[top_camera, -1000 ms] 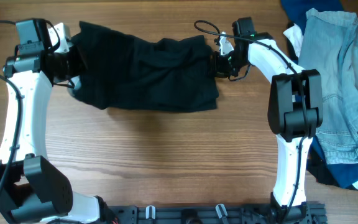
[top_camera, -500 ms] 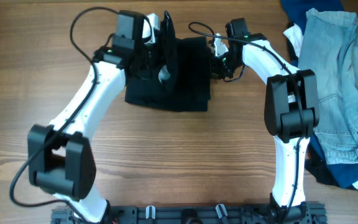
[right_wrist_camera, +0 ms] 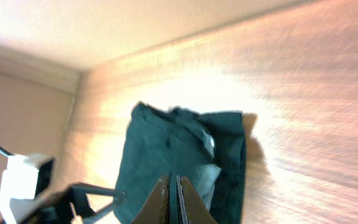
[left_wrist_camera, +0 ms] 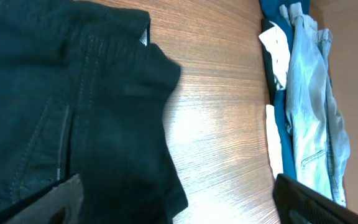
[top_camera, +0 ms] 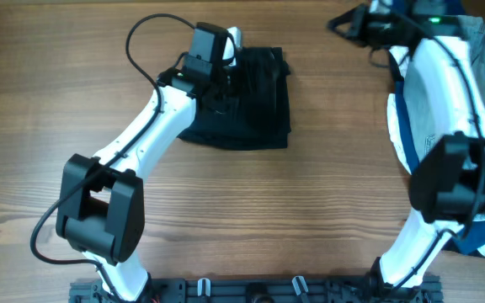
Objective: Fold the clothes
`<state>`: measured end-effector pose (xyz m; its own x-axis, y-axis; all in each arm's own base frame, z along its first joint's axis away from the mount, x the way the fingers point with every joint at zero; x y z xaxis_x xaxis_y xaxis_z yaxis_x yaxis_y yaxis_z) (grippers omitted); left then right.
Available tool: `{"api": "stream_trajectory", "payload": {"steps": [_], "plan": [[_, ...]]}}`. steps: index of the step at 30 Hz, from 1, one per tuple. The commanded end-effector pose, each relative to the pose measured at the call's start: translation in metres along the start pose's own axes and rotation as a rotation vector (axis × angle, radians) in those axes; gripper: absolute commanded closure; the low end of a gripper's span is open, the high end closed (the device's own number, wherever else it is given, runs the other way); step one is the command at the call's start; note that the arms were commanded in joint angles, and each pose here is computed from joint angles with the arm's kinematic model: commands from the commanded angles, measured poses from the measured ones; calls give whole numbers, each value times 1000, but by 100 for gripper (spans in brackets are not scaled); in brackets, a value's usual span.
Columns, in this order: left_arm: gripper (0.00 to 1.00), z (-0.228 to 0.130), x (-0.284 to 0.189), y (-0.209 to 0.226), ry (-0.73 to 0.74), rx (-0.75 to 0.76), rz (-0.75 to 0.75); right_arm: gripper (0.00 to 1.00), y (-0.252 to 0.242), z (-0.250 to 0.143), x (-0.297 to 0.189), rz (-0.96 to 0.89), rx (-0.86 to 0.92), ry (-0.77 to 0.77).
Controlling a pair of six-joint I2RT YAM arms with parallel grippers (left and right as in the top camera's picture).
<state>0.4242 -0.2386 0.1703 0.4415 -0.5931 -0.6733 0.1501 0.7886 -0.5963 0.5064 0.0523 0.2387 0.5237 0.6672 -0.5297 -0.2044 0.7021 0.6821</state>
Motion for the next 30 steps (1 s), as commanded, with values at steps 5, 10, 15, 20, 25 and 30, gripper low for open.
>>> {"api": "stream_trajectory", "payload": {"steps": [5,10,15,20,25,30], "plan": [[0,-5,5,-5,11,82,22,93,-17,-6,-7,-47,39,24],[0,-52,3,31,257,373,158,90,-29,-18,-9,-127,43,71],[0,-75,-1,48,384,475,263,90,-33,-24,-9,-153,65,93],[0,-89,21,95,468,429,417,89,-35,-27,-9,-167,53,106],[0,-87,6,156,560,470,675,88,-37,-28,-10,-186,56,109],[0,-43,-31,213,555,617,882,88,-35,-30,-6,-198,47,117]]}}
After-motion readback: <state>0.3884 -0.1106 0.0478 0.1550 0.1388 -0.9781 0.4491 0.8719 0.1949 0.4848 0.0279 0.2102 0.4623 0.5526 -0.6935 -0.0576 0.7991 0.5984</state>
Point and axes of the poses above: each gripper's point midway between its finger pads, its own x axis out along the fingers, its own y axis along the line the jaws close on, z = x × y, the point moved 4 cm from there along -x, back along the fingers
